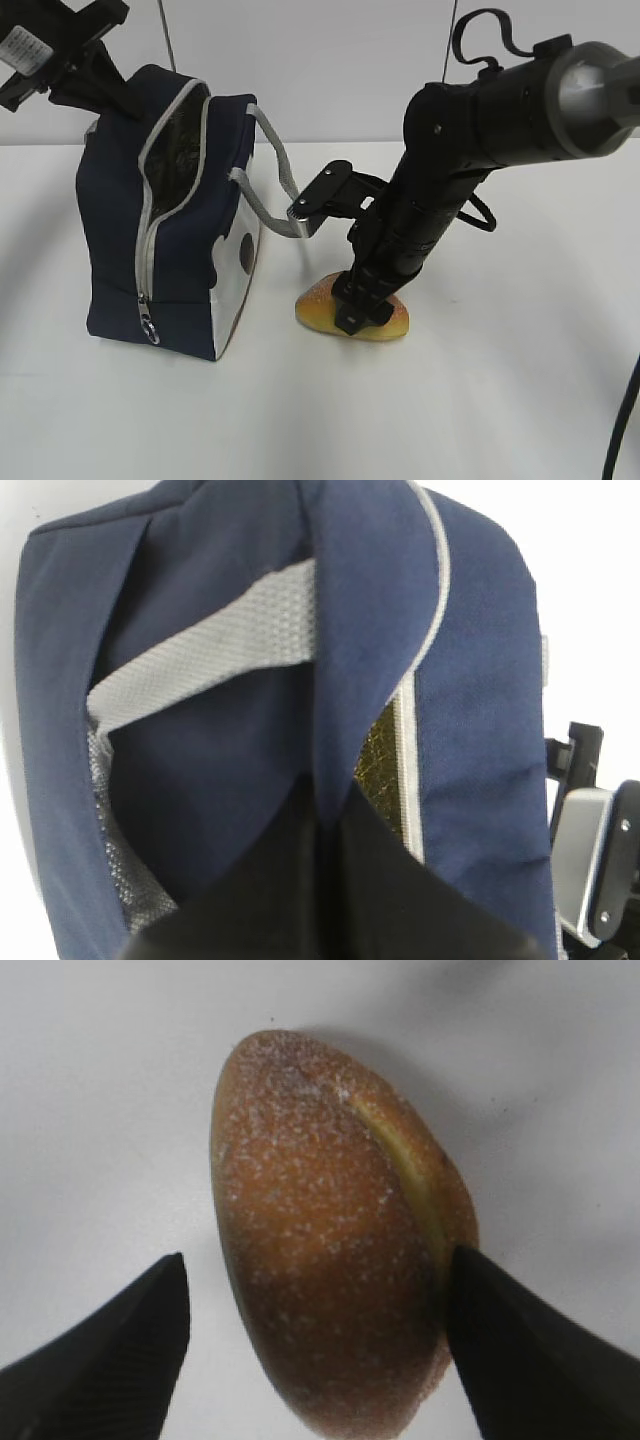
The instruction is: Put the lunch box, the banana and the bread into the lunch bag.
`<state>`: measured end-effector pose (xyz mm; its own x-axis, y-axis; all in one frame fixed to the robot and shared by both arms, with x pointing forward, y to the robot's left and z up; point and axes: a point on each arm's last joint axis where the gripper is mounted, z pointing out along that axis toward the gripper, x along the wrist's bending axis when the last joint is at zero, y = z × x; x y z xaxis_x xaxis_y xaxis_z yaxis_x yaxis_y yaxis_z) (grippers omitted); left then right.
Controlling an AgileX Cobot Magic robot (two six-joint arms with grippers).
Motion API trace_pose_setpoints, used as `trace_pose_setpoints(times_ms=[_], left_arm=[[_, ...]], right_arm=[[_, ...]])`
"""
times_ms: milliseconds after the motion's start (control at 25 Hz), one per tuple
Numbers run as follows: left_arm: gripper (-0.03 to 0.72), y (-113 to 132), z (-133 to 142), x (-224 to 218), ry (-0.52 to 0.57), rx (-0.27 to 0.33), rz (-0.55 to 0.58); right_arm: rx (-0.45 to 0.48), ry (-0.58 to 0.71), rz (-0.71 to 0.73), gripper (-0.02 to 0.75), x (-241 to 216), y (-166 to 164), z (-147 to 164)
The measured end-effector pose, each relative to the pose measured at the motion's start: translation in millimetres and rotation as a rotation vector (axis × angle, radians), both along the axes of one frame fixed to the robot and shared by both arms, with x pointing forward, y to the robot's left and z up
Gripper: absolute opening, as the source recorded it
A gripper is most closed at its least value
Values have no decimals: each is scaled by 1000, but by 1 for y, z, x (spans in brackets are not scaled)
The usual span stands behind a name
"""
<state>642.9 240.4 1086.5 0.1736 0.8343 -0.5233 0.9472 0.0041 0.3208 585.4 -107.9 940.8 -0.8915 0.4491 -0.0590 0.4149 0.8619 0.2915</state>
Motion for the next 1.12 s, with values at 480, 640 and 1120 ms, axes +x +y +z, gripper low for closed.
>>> trace_pose_setpoints(times_ms=[480, 640, 1120], left_arm=[[-1, 0, 0, 0, 0, 0, 0], [-1, 0, 0, 0, 0, 1, 0], [-1, 0, 0, 0, 1, 1, -1]], right_arm=[[1, -15, 2, 355, 5, 0, -7], [-4, 16, 4, 352, 0, -1, -3], [-76, -15, -94, 351, -29, -26, 76]])
